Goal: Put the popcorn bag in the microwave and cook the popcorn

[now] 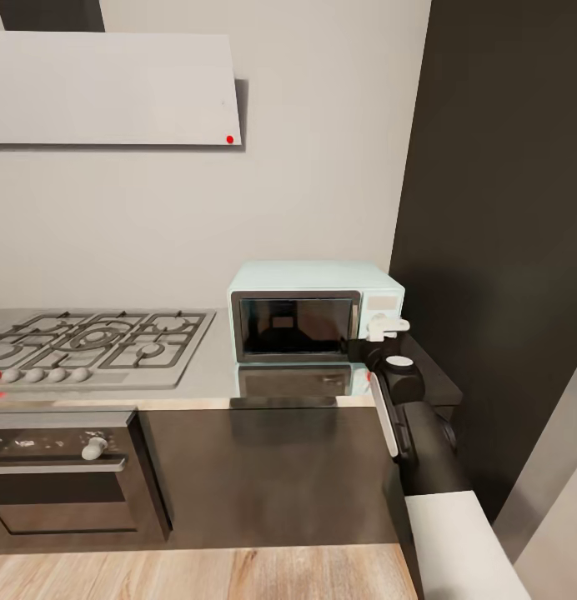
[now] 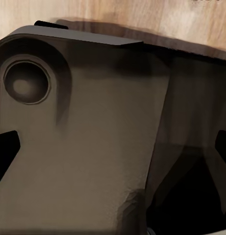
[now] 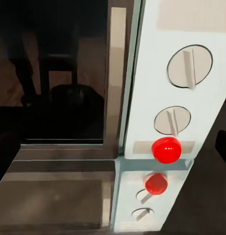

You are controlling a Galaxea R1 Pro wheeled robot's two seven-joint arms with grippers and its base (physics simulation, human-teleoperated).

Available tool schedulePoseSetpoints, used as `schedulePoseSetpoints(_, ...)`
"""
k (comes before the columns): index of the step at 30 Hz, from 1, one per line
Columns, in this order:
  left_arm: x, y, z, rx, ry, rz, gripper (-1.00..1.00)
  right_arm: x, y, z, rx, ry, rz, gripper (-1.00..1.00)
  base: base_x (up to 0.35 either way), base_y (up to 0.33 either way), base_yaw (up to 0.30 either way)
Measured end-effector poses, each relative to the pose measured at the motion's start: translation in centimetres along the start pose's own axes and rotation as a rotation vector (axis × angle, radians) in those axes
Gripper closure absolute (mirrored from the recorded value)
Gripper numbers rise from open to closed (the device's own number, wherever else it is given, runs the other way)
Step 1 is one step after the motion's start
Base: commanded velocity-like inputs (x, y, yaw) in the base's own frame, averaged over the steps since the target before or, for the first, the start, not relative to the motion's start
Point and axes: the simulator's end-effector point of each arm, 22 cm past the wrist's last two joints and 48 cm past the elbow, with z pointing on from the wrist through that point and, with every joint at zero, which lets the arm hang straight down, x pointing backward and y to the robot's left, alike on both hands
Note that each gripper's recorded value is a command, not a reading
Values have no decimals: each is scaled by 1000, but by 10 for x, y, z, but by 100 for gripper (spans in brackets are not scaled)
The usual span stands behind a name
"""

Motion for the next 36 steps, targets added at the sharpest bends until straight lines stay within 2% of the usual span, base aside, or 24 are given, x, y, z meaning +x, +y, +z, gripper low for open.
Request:
schedulePoseSetpoints(8, 0, 0, 0, 1, -1, 0, -100, 5, 2, 3, -4, 10, -6, -100, 16, 0, 0)
schedulePoseSetpoints(31, -1, 1, 0, 0, -1, 0, -100, 9, 2, 4, -5, 19, -9, -100, 197, 0, 0)
schedulePoseSetpoints(36, 0, 1, 0, 0, -1, 0, -100, 15, 2, -11, -19, 6, 26, -100, 129, 0, 0)
